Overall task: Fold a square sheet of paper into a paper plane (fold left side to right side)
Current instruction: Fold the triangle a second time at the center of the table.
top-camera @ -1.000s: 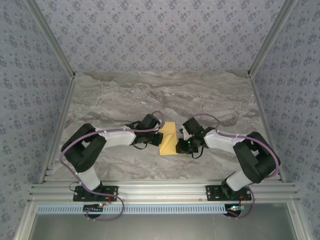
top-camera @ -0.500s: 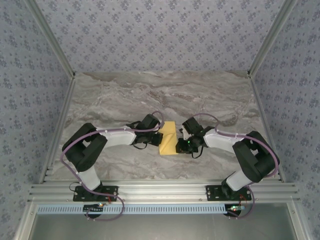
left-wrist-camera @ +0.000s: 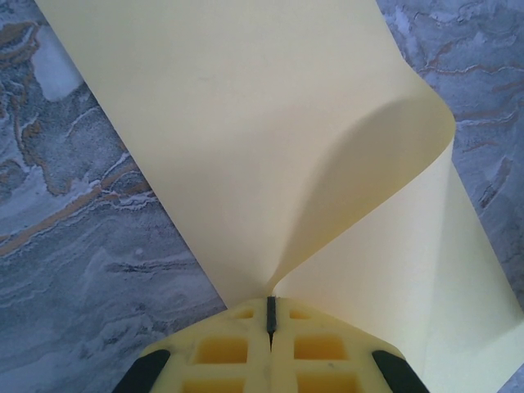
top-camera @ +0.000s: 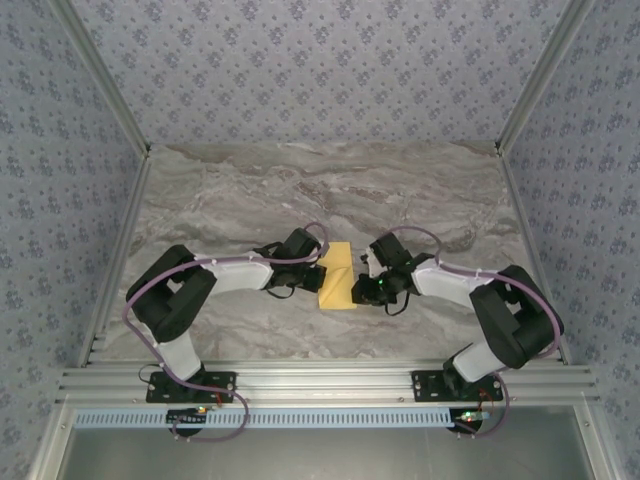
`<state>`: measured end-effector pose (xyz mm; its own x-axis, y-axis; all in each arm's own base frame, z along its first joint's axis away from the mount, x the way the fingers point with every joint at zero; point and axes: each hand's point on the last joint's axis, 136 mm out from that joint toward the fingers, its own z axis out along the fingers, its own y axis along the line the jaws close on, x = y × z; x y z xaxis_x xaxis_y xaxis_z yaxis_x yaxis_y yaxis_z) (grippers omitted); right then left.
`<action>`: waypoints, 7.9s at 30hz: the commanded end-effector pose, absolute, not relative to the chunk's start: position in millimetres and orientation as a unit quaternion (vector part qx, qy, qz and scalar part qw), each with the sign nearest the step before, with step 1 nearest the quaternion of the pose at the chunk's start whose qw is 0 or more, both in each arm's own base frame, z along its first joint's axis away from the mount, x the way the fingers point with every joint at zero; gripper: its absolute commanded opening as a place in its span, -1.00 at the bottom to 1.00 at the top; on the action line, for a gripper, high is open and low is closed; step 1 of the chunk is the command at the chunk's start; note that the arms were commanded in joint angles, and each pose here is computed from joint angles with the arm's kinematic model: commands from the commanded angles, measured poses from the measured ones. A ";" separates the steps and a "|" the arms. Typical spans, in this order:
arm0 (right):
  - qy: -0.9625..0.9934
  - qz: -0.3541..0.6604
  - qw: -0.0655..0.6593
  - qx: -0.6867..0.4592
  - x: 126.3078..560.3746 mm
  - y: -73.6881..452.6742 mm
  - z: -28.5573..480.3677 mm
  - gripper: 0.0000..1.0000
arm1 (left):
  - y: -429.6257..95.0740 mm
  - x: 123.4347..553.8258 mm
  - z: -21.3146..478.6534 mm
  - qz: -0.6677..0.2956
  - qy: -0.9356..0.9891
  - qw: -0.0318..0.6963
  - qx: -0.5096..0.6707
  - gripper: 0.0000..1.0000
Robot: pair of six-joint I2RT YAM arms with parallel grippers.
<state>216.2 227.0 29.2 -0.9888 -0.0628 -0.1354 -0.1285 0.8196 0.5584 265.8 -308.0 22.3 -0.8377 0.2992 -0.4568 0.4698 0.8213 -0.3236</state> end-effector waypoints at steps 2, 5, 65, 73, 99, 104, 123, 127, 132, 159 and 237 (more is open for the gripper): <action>0.917 0.383 0.102 -0.047 238.4 249.1 63.3 -0.73 | -309.1 268.9 19.5 -0.213 0.933 0.195 0.214 -1.00; 0.902 0.413 0.116 -0.034 253.9 262.2 72.8 -0.74 | -309.7 268.7 20.3 -0.215 0.933 0.195 0.214 -1.00; 0.956 0.287 0.062 -0.029 260.4 250.7 -11.0 -0.77 | -313.2 273.4 44.3 -0.225 0.928 0.211 0.208 -0.81; 0.956 0.286 0.062 -0.029 260.8 251.1 -10.9 -0.77 | -309.8 256.9 83.7 -0.272 0.915 0.224 0.199 -0.60; 0.957 0.283 0.055 -0.035 259.1 253.6 -10.4 -0.77 | -346.2 209.9 51.8 -0.371 0.900 0.122 0.196 -0.61; 0.957 0.282 0.056 -0.037 259.5 253.1 -9.9 -0.77 | -339.6 209.2 38.0 -0.349 0.910 0.115 0.194 -0.62; 0.960 0.272 0.054 -0.041 259.0 250.8 -10.8 -0.77 | -324.9 204.6 16.8 -0.321 0.924 0.104 0.180 -0.65; 0.960 0.271 0.053 -0.041 258.9 250.9 -11.2 -0.77 | -322.9 200.6 14.1 -0.323 0.924 0.099 0.177 -0.65; 0.960 0.271 0.052 -0.040 259.7 251.0 -11.4 -0.77 | -320.7 194.6 10.6 -0.327 0.924 0.093 0.173 -0.66; 0.961 0.270 0.048 -0.044 260.3 252.8 -10.7 -0.77 | -307.6 173.2 50.3 -0.369 0.907 0.120 0.163 -0.72; 0.947 0.289 0.089 -0.104 267.0 244.7 5.8 -0.89 | -278.7 171.7 -33.8 -0.233 0.960 0.067 0.140 -0.87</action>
